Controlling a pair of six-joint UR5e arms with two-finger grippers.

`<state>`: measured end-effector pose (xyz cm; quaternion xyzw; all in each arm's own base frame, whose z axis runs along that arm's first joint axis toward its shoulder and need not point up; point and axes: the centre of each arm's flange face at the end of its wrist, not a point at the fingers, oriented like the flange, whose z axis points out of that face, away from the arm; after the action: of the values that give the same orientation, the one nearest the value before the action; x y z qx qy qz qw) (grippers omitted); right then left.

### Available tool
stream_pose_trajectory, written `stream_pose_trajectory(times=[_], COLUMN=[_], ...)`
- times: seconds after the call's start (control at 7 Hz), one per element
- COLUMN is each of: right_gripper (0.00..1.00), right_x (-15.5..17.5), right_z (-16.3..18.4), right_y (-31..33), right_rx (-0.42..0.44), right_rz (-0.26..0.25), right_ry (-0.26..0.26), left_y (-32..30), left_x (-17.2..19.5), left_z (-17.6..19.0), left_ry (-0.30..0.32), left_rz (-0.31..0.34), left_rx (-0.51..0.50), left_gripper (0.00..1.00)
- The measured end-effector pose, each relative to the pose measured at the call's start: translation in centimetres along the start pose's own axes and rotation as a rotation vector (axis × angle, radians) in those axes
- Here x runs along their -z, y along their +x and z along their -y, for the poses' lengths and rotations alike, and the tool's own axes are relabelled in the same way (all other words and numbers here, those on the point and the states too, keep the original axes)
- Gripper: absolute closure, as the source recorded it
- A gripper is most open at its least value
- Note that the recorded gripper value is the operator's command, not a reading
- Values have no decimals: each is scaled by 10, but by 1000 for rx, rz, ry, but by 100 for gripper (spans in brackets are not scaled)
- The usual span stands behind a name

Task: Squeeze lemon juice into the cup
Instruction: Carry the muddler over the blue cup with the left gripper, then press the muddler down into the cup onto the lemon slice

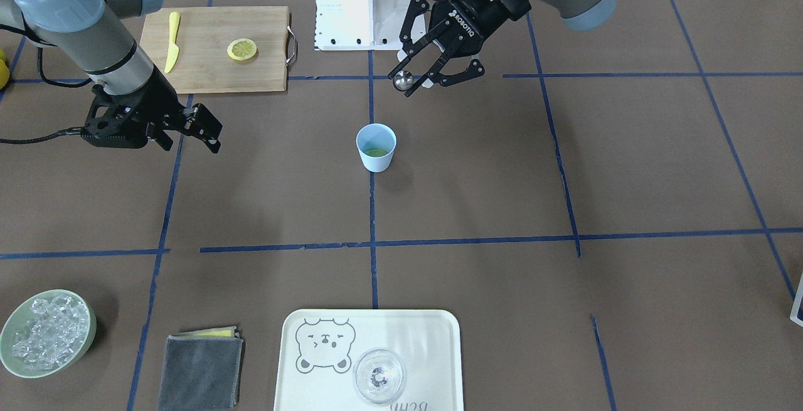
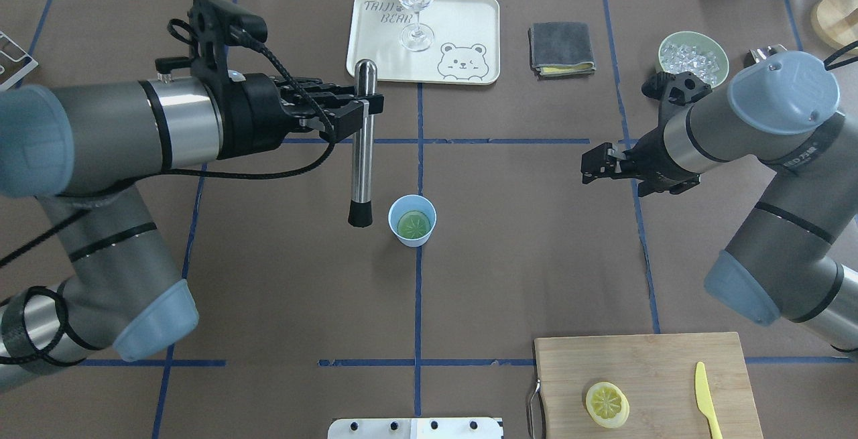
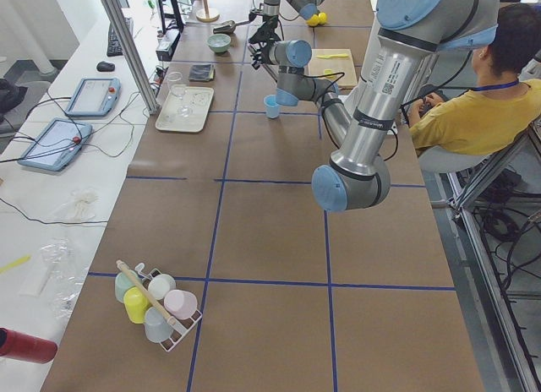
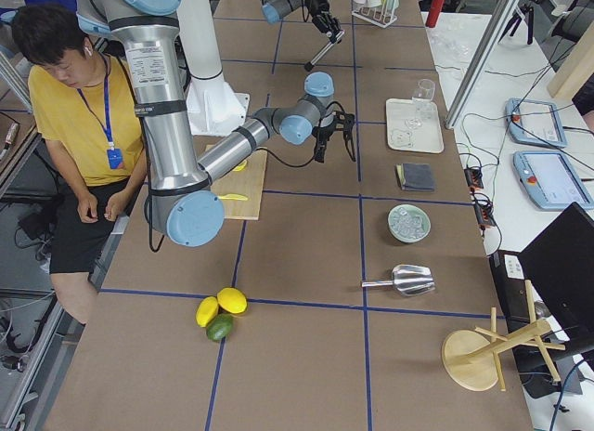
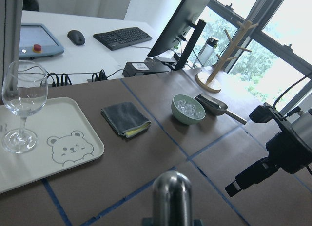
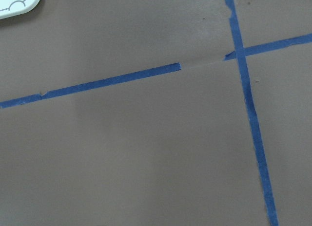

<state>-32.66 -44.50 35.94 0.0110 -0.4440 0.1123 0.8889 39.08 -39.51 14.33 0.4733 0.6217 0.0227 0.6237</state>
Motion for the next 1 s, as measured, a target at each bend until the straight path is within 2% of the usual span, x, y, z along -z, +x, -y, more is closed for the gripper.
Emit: stream_pose_trajectory(times=[0.29,0.43,0.71,1.0], right_gripper=[0,0,0,0], right_x=[8,14,19,22], right_z=[9,12,13,12], right_y=[24,33,39,39], right_rx=[-19,-24,-29,-27], right_rz=[-15,-15,-11,-7], right_ry=[8,7,4,5], left_y=[17,23,31,37], left_x=[-13,-18,-25,-37], left_z=[-30,-44,-62,-82], left_ry=[126,174,228,255], left_rz=[57,103,168,220], left_rx=[-122,-145,-158,-179], left_gripper=[100,100,100,100])
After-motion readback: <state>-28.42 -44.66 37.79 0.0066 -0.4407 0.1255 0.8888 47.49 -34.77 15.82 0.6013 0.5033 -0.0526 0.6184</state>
